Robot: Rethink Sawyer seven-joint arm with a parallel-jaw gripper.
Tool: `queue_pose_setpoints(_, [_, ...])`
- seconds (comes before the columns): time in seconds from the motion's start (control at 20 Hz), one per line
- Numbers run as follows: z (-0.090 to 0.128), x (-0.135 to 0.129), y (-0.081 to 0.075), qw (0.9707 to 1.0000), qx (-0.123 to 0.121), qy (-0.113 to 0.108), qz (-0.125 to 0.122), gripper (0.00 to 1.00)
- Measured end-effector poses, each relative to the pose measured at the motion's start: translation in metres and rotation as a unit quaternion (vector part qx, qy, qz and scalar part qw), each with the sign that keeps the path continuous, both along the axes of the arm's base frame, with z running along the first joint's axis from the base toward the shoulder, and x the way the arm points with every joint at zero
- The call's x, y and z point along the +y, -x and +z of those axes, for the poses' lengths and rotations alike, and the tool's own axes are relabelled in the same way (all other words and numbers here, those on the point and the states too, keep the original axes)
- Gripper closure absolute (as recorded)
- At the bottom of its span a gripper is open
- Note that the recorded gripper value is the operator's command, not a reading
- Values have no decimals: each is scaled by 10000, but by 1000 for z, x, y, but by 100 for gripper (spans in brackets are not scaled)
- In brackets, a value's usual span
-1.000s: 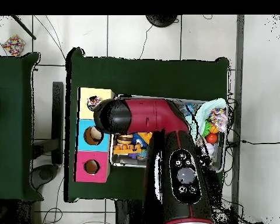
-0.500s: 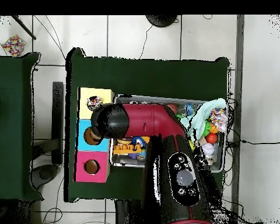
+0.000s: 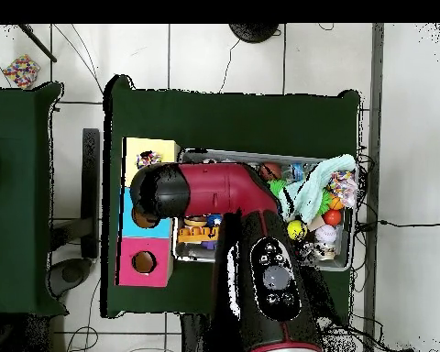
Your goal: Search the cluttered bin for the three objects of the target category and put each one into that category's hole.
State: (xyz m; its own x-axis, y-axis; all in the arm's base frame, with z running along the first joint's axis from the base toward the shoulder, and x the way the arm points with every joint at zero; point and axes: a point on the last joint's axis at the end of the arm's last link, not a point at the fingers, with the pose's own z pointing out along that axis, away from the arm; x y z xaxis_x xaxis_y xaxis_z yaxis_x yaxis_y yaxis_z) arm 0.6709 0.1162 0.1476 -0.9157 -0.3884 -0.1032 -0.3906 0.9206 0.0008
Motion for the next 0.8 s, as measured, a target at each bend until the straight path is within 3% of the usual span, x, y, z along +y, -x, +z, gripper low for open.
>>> queue_pose_setpoints(0.55, [0,30,3,9997,-99,-6,221,100])
queue_pose_setpoints(0.8, [1,54,4,9989,-263,-20,383,100])
